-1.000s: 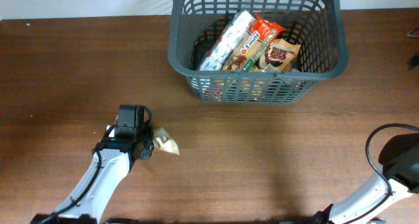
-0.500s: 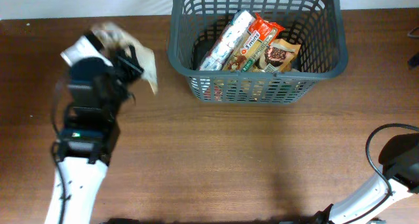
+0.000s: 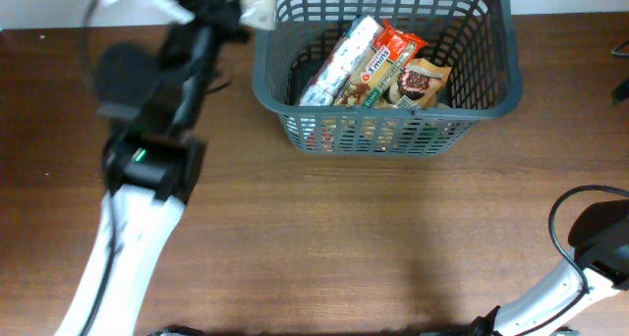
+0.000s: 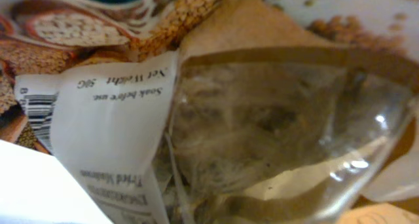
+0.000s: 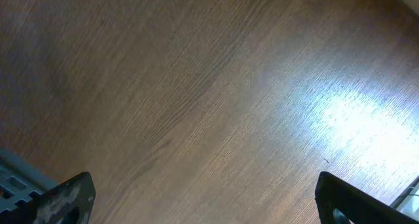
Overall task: Pack container
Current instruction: 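Lift the wrapper with the left gripper and carry it over the basket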
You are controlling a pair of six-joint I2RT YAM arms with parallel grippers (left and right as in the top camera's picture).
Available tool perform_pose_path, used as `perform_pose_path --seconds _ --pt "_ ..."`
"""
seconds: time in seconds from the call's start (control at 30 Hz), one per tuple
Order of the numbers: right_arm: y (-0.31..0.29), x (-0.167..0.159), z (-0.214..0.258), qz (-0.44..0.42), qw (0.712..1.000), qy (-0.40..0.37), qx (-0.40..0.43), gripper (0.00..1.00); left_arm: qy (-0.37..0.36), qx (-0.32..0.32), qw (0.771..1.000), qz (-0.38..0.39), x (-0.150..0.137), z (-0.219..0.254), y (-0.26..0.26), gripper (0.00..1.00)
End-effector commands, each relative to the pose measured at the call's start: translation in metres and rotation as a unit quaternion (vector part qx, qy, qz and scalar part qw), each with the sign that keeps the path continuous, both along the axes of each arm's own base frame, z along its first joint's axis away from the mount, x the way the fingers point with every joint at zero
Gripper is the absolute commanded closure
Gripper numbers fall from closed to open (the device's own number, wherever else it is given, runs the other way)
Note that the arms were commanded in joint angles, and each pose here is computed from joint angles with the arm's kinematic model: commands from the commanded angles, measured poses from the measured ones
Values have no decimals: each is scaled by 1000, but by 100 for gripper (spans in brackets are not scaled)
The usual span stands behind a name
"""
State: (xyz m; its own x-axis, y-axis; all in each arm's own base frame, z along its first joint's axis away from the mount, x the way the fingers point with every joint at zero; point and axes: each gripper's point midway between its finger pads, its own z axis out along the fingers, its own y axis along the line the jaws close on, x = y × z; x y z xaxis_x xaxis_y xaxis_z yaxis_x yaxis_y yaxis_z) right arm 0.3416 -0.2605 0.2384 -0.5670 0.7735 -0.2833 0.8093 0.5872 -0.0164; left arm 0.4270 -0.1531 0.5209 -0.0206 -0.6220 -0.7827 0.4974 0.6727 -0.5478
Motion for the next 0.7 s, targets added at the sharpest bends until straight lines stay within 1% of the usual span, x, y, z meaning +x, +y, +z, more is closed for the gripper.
perform_pose_path --seconds 0.0,0.1,0.2,0.27,0.3,0.4,0.5,0.67 --pt "1 -2 4 -4 1000 -3 -3 1 7 51 995 -86 23 -20 -54 98" --pt "1 -2 4 -5 1000 -3 -3 0 43 100 985 -130 46 -45 -84 99" --pt "1 -2 4 -5 1000 -3 -4 1 97 165 972 -137 69 -77 -95 99" --pt "1 -2 4 -5 1000 -3 -4 1 124 206 961 -139 77 -95 -98 98" --pt "1 -2 4 -5 1000 -3 -4 1 140 225 954 -142 79 -105 -99 98" --pt "1 -2 4 -5 1000 -3 -4 1 157 275 937 -147 82 -128 -99 98" --pt "1 -2 4 -5 1000 -3 -3 1 179 311 921 -148 86 -155 -93 99" --pt "1 -2 4 -4 1000 -3 -3 1 214 330 904 -165 90 -190 -91 98"
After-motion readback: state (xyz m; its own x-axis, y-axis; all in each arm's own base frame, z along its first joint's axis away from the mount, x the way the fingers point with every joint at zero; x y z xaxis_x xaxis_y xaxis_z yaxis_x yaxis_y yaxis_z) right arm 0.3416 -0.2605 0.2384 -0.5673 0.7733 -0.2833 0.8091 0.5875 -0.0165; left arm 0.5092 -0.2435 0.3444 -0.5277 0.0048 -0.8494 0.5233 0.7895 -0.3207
